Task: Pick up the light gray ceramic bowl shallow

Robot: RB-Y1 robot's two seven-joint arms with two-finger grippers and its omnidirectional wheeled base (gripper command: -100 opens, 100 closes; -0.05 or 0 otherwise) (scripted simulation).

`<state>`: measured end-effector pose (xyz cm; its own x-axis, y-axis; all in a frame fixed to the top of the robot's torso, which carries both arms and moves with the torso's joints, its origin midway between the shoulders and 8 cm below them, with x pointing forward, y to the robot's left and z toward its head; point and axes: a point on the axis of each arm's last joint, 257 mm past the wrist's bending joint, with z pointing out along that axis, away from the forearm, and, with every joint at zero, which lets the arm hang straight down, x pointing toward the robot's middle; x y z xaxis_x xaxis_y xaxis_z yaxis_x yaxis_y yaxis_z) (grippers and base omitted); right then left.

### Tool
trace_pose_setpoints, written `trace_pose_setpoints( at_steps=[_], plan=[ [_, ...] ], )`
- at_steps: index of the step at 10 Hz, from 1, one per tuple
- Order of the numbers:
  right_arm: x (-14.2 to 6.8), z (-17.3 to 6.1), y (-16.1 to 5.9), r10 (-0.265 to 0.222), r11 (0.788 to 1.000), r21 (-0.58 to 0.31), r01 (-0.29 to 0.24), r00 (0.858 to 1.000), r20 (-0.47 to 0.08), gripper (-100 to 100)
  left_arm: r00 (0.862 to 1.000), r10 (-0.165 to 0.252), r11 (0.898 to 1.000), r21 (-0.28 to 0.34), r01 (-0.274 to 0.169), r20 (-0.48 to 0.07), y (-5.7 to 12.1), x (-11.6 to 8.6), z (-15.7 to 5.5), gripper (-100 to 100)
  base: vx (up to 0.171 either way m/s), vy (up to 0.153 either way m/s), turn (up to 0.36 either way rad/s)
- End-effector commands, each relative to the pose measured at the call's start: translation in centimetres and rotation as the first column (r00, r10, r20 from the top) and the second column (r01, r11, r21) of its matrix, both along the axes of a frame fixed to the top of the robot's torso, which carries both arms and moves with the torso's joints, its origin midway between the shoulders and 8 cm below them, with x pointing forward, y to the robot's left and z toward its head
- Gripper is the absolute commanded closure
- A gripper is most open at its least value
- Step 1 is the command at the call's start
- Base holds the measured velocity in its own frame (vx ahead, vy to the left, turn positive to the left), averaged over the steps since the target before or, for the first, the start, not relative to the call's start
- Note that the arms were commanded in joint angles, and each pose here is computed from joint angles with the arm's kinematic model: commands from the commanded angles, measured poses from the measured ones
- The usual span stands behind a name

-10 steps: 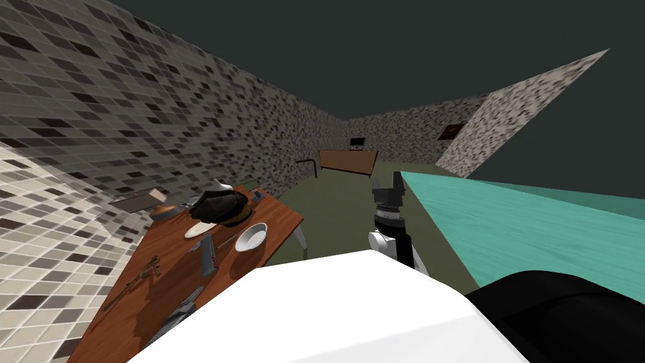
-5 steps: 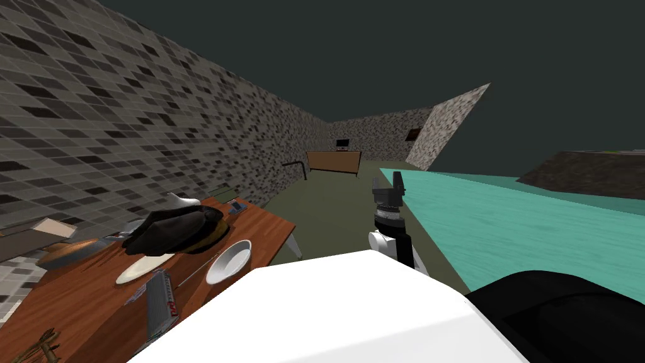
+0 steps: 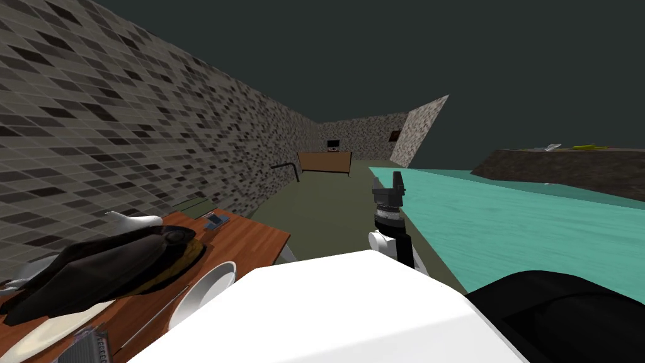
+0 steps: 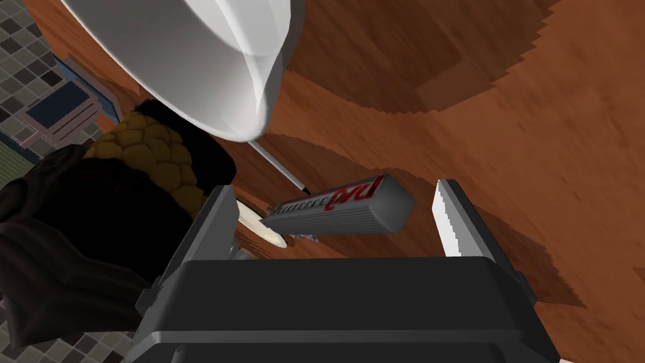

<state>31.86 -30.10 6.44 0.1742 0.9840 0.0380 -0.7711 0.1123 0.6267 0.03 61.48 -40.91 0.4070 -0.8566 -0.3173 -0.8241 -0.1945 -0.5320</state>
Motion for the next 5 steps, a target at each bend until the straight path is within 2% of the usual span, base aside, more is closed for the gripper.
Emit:
trace_pose_setpoints(
  at_steps=[1,3,5],
  plan=[
    [0.0,0.0,0.0,0.0,1.0,0.0,0.0,1.0,0.0,0,0.999,0.008,1.0,0.001,-0.008,-0.04,-0.2,-1.1,-0.4,-100,0.046,0.041,-0.133],
    [0.0,0.0,0.0,0.0,1.0,0.0,0.0,1.0,0.0,0,0.995,0.014,1.0,-0.007,-0.015,-0.095,-0.7,-2.8,-1.1,-100,0.089,0.043,-0.193],
    [0.0,0.0,0.0,0.0,1.0,0.0,0.0,1.0,0.0,0,0.991,0.017,0.999,-0.024,-0.021,-0.135,-1.9,-4.1,-2.1,-100,0.119,0.05,-0.116]
  ],
)
